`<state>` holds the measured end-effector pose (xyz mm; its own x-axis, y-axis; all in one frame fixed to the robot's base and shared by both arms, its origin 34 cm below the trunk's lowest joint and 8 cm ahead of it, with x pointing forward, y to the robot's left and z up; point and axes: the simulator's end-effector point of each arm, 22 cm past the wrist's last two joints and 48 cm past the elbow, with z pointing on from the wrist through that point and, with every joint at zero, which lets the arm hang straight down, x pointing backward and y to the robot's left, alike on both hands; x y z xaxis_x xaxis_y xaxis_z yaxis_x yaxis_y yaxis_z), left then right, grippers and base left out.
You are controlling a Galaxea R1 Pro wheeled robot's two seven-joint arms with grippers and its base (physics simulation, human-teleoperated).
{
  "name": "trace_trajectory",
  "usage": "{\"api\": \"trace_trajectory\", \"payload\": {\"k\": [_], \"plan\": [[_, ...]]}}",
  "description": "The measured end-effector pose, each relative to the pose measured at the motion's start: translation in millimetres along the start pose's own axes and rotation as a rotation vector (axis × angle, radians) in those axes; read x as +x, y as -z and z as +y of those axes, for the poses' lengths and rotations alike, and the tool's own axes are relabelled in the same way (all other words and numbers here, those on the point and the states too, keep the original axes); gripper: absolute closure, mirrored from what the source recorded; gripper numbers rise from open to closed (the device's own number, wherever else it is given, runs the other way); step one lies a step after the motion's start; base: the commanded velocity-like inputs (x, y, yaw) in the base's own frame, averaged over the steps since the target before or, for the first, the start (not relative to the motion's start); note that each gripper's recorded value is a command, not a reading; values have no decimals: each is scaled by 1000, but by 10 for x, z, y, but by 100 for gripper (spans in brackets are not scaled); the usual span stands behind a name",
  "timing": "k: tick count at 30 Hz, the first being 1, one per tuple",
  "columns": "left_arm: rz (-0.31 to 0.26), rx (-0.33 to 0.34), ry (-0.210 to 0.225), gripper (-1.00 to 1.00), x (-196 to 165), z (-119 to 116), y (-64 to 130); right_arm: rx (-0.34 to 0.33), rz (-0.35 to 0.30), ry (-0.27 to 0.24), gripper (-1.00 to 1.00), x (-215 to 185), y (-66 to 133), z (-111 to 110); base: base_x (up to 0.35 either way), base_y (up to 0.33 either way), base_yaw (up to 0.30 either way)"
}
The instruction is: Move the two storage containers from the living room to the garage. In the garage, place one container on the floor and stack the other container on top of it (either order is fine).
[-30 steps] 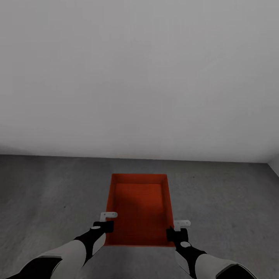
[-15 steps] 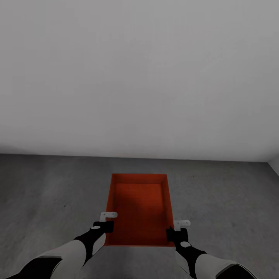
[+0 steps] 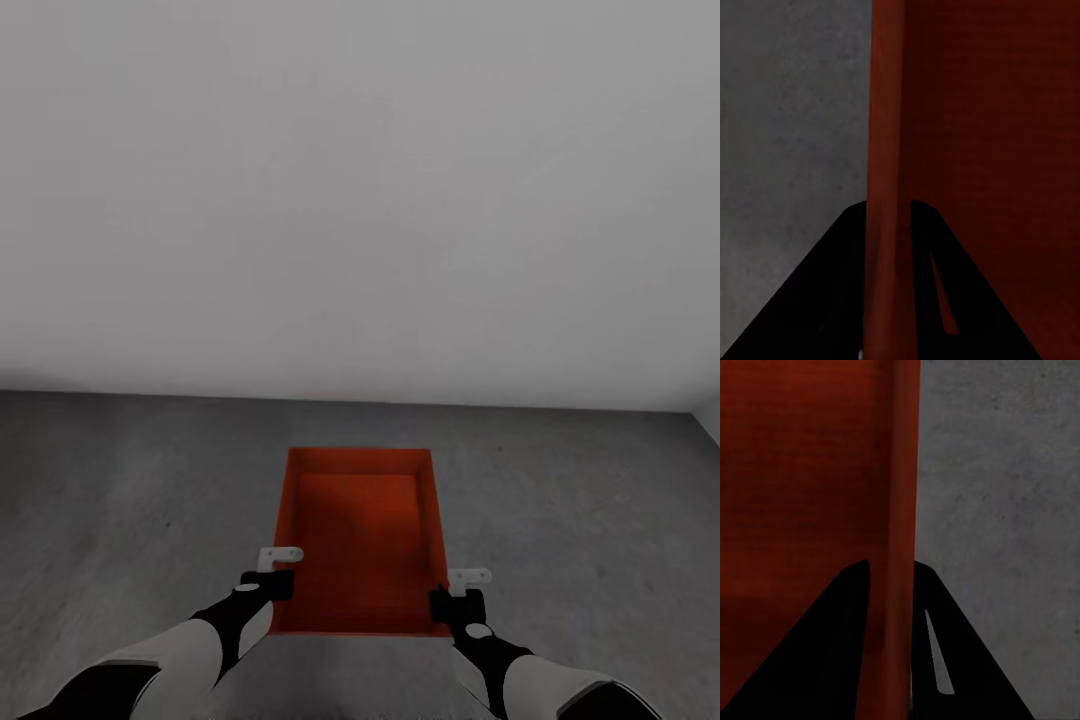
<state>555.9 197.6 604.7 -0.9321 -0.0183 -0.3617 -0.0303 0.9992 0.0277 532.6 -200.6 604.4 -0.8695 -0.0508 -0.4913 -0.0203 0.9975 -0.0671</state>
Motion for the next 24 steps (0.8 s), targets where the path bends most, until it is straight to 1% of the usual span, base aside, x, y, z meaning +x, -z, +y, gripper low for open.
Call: {"api": "trace_trajectory", "payload": {"k": [24], "plan": [[34,-1,-2,100,186,-8,-96,-2,34,0,100,196,-61,5,0,0,0]]}}
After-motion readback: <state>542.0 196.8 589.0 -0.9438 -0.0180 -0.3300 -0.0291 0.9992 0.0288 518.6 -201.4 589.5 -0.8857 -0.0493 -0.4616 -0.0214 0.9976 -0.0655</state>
